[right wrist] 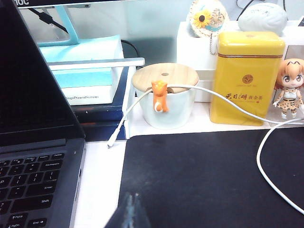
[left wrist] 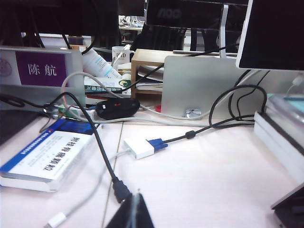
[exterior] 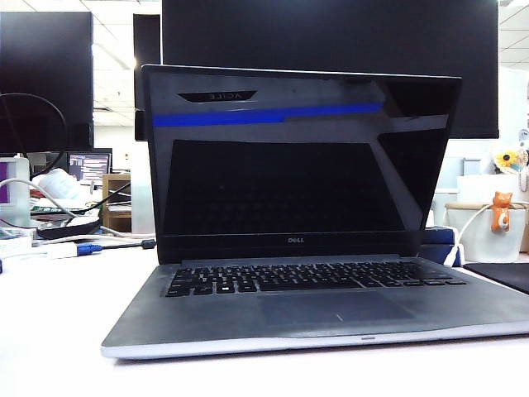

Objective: Close the lid of the gray laptop.

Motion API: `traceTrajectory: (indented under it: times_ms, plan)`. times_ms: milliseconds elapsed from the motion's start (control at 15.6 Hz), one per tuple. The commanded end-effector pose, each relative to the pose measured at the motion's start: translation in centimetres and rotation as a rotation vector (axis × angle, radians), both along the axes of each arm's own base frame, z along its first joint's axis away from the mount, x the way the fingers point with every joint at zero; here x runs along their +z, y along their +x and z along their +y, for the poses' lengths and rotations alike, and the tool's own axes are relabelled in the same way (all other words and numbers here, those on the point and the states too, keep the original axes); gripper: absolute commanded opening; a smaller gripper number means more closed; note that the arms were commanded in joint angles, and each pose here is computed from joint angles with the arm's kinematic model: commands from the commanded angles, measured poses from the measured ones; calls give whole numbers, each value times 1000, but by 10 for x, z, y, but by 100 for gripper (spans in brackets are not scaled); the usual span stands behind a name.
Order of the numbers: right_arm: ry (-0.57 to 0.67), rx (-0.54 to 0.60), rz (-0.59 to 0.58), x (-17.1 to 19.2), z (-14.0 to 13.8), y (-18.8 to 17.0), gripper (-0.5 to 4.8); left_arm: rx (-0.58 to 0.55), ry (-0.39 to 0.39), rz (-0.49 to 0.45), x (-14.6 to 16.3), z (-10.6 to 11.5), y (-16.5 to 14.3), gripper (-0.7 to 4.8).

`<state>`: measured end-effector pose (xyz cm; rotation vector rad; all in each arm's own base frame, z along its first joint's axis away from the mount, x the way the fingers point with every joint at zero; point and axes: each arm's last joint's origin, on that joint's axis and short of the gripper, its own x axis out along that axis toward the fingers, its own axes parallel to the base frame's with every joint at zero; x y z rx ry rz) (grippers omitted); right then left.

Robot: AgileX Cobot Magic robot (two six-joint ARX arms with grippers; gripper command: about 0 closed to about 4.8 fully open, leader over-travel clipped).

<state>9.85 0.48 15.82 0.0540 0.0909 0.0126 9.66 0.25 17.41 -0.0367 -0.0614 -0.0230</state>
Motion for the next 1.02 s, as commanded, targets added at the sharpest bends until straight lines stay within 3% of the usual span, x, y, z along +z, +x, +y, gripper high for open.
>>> traceTrajectory:
  times_ms: [64, 192, 320, 511, 639, 831, 1023]
  plan:
    - [45, 1, -8, 0, 0, 0, -1, -4, -48, -14, 2, 0, 0, -5]
    - [47, 1, -9, 0, 0, 0, -1, -11, -47, -13, 1, 0, 0, -5]
    - [132, 94, -18, 3, 3, 0, -1, -173, -76, -12, 3, -5, -1, -5]
    - [244, 302, 24, 2, 9, -2, -1, -224, -226, 2, 4, -6, -2, -5]
    - [351, 366, 40, 8, 11, -3, -1, -301, -340, -1, 17, -8, -5, -5]
    - [353, 326, -43, 48, 9, -13, -2, -311, -283, -50, 54, -9, -19, -5]
    - [362, 267, -50, 80, 7, -27, -2, -275, -237, 43, 74, -9, -29, -5]
